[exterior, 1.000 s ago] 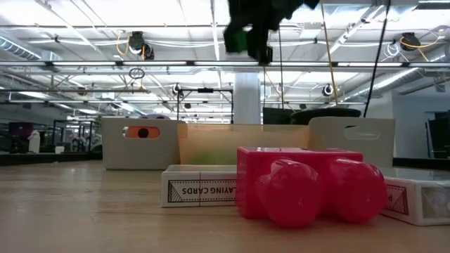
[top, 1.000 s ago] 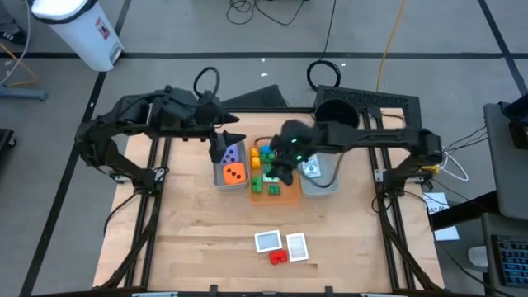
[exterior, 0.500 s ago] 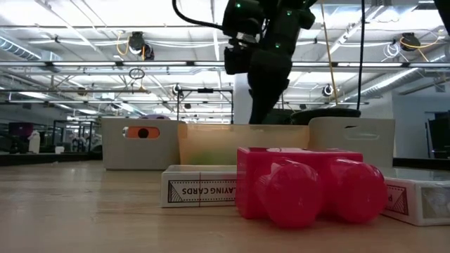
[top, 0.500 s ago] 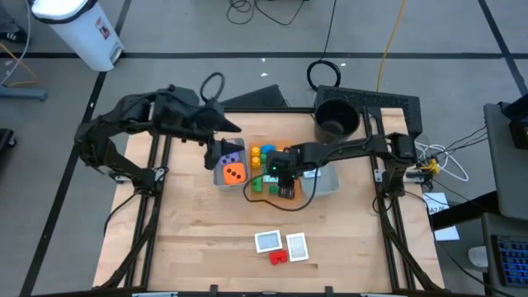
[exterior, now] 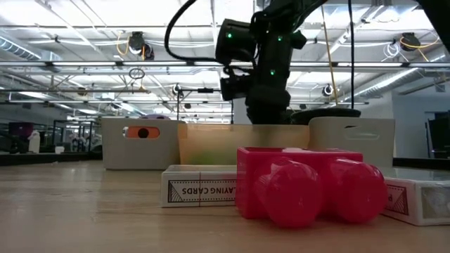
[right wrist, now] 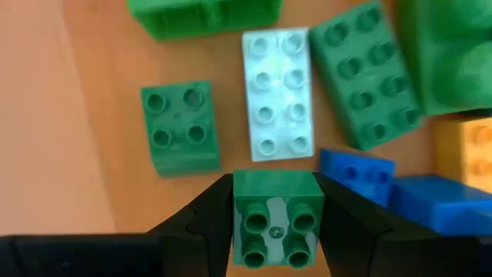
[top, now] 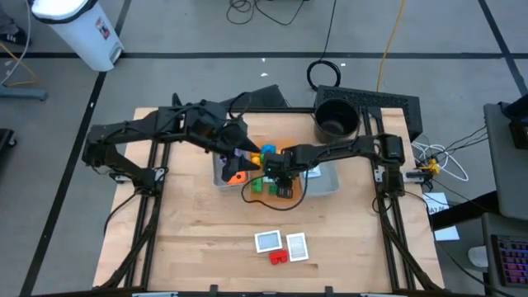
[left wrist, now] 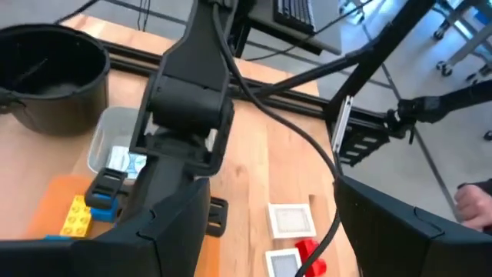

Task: Pick & Place Toys
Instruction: Put the green game piece into the orange bin

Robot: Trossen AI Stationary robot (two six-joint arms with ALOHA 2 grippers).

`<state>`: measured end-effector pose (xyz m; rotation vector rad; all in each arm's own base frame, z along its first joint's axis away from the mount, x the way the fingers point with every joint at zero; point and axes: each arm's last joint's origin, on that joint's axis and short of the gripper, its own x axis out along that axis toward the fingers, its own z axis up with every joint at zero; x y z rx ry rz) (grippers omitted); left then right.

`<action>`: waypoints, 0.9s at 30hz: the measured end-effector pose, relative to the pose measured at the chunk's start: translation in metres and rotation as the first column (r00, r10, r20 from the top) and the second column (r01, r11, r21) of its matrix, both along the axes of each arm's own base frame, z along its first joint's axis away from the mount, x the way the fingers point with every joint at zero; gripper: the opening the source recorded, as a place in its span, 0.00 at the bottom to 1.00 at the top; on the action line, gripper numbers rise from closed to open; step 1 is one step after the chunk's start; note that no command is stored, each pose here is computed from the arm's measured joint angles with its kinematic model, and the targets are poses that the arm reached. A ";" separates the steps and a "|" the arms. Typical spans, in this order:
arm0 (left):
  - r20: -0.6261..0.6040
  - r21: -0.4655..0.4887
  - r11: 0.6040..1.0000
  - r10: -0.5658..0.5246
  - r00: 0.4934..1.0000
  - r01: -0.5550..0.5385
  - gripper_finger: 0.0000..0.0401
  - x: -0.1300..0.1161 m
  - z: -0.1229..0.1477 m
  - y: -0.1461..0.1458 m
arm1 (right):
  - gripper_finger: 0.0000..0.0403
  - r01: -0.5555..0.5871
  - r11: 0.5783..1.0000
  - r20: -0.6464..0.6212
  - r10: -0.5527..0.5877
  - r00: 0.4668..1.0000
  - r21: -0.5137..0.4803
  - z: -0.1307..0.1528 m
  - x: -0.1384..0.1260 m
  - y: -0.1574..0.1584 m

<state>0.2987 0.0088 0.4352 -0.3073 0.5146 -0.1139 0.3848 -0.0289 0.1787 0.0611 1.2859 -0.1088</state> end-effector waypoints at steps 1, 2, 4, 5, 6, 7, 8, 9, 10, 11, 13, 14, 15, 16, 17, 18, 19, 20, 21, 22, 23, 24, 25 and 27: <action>-0.002 -0.005 1.000 -0.003 1.000 0.003 0.71 0.001 -0.002 0.001 | 0.36 -0.003 1.000 -0.012 0.003 1.000 0.000 -0.003 0.000 0.000; -0.005 -0.008 1.000 -0.004 1.000 0.004 0.71 0.001 -0.002 0.001 | 0.36 -0.008 1.000 -0.021 0.008 1.000 0.000 -0.005 0.000 0.000; -0.003 -0.012 1.000 -0.010 1.000 0.010 0.71 0.001 -0.002 0.001 | 0.36 -0.016 1.000 -0.039 0.016 0.999 0.000 -0.010 0.000 0.000; 0.000 -0.013 1.000 -0.015 1.000 0.015 0.71 0.001 -0.002 0.001 | 0.36 -0.021 1.000 -0.044 0.021 0.999 -0.001 -0.010 0.000 0.000; 0.002 -0.012 1.000 -0.015 1.000 0.015 0.71 0.001 -0.001 0.001 | 0.36 -0.025 1.000 -0.050 0.025 0.998 -0.002 -0.011 0.000 0.000; 0.002 -0.011 1.000 -0.016 1.000 0.016 0.71 0.001 -0.001 0.001 | 0.36 -0.028 1.000 -0.052 0.028 0.998 -0.002 -0.011 0.000 0.000; 0.001 -0.011 1.000 -0.015 1.000 0.015 0.71 0.001 -0.002 0.001 | 0.36 -0.029 1.000 -0.050 0.029 0.998 -0.003 -0.011 0.000 0.000; 0.000 -0.012 1.000 -0.015 1.000 0.015 0.71 0.001 -0.002 0.001 | 0.36 -0.027 1.000 -0.044 0.027 0.999 -0.004 -0.011 0.001 -0.002; 0.000 -0.014 1.000 -0.016 1.000 0.016 0.71 0.001 -0.002 0.001 | 0.37 -0.030 1.000 -0.037 0.029 0.999 -0.007 -0.011 0.001 -0.003; 0.000 -0.016 1.000 -0.022 1.000 0.022 0.71 0.001 -0.002 0.001 | 0.37 -0.032 0.999 -0.033 0.032 0.999 -0.011 -0.011 0.001 -0.004; 0.001 -0.017 1.000 -0.023 1.000 0.023 0.71 0.001 -0.002 0.001 | 0.38 -0.033 0.999 -0.030 0.033 0.999 -0.014 -0.010 0.001 -0.007; 0.000 -0.018 1.000 -0.024 1.000 0.024 0.71 0.000 -0.002 0.001 | 0.38 -0.032 0.999 -0.030 0.032 0.999 -0.015 -0.010 0.001 -0.009; 0.000 -0.018 1.000 -0.024 1.000 0.024 0.71 0.001 -0.002 0.001 | 0.38 -0.033 0.999 -0.030 0.032 0.999 -0.014 -0.010 0.001 -0.010; -0.001 -0.019 1.000 -0.024 1.000 0.024 0.71 0.001 -0.002 0.001 | 0.38 -0.035 0.999 -0.030 0.034 0.999 -0.013 -0.010 0.001 -0.011; -0.001 -0.019 1.000 -0.023 1.000 0.023 0.71 0.001 -0.002 0.001 | 0.38 -0.041 0.999 -0.030 0.040 0.999 -0.015 -0.010 0.001 -0.011; -0.001 -0.019 1.000 -0.023 1.000 0.023 0.71 0.001 -0.002 0.001 | 0.38 -0.050 0.999 -0.031 0.049 0.998 -0.016 -0.010 0.001 -0.011; -0.001 -0.019 1.000 -0.023 1.000 0.023 0.71 0.001 -0.002 0.001 | 0.39 -0.058 0.998 -0.031 0.057 0.998 -0.017 -0.010 0.001 -0.010; -0.001 -0.019 1.000 -0.023 1.000 0.023 0.71 0.001 -0.002 0.001 | 0.39 -0.067 0.998 -0.031 0.066 0.997 -0.017 -0.010 0.001 -0.010; -0.002 -0.019 1.000 -0.023 1.000 0.023 0.71 0.001 -0.002 0.001 | 0.39 -0.075 0.997 -0.031 0.075 0.997 -0.014 -0.010 0.001 -0.009; -0.002 -0.019 1.000 -0.023 1.000 0.023 0.71 0.001 -0.002 0.001 | 0.39 -0.081 0.997 -0.028 0.081 0.996 0.001 -0.010 0.001 -0.009; -0.002 -0.019 1.000 -0.023 1.000 0.023 0.71 0.001 -0.002 0.001 | 0.39 -0.084 0.996 -0.026 0.084 0.996 0.012 -0.010 0.001 -0.008; -0.002 -0.019 1.000 -0.023 1.000 0.023 0.71 0.001 -0.002 0.001 | 0.40 -0.085 0.996 -0.024 0.086 0.996 0.022 -0.010 0.001 -0.008; -0.002 -0.019 1.000 -0.023 1.000 0.023 0.71 0.001 -0.002 0.001 | 0.40 -0.085 0.996 -0.023 0.085 0.996 0.028 -0.010 0.001 -0.008; -0.002 -0.019 1.000 -0.023 1.000 0.023 0.71 0.001 -0.002 0.001 | 0.43 -0.084 0.996 -0.023 0.084 0.996 0.027 -0.010 0.001 -0.008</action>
